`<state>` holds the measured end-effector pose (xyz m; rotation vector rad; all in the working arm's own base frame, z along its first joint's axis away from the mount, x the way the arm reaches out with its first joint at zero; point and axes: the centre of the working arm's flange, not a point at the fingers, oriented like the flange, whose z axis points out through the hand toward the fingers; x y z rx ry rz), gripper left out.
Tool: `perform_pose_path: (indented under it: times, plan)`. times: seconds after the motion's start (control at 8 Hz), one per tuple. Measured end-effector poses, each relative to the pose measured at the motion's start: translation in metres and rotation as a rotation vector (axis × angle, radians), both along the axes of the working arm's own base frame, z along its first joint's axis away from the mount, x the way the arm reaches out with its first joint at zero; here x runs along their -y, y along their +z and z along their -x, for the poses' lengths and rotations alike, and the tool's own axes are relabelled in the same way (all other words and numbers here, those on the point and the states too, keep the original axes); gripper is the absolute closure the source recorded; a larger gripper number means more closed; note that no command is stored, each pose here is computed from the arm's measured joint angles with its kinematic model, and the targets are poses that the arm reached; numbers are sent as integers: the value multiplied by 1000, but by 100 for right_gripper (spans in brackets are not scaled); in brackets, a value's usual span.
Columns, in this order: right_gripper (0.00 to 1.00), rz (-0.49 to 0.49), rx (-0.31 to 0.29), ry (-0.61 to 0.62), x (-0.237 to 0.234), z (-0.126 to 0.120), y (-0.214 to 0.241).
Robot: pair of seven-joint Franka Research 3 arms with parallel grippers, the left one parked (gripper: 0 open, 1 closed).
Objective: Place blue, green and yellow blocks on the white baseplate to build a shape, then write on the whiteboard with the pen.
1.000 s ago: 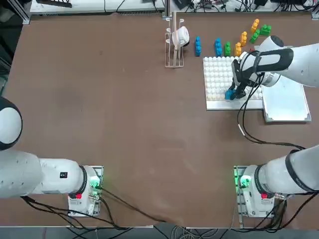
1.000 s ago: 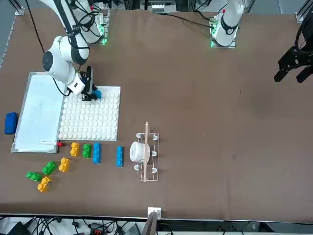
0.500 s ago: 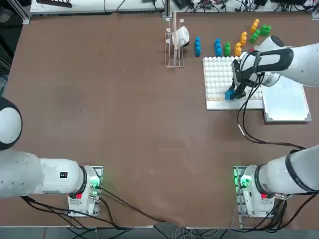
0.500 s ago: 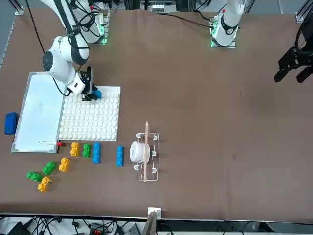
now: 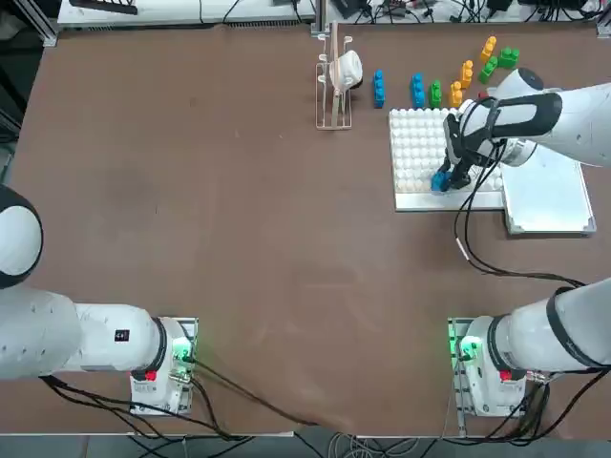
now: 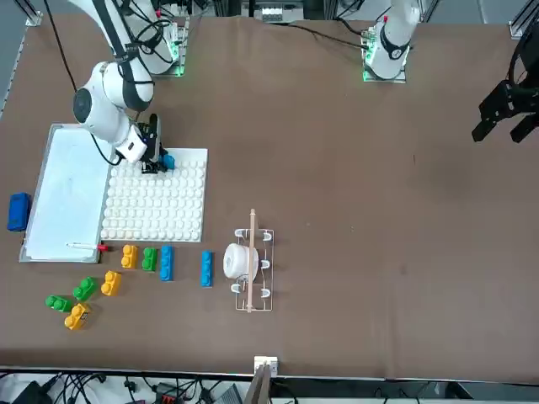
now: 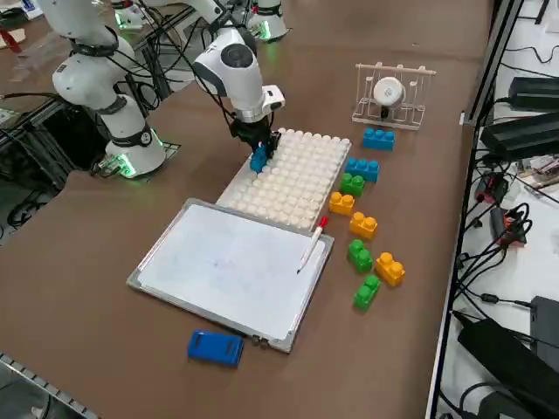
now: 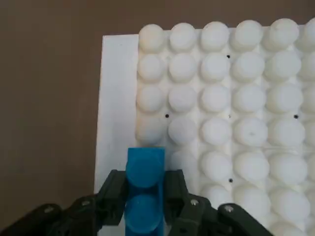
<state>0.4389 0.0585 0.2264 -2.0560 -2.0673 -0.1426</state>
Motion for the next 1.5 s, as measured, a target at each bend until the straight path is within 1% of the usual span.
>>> perform_pose_path:
  times: [0.88,1.0,1.12,1.25,1.38,1.5]
  plan:
    - [59,0,0,0,0,0,0]
    - [57,0,0,0,0,0,0]
    - [46,4,8,1,-1,-2,-3]
    - [42,5,13,0,-1,-3,-3]
    - [26,9,26,0,-2,-6,-5]
    - [5,12,37,2,-4,-9,-8]
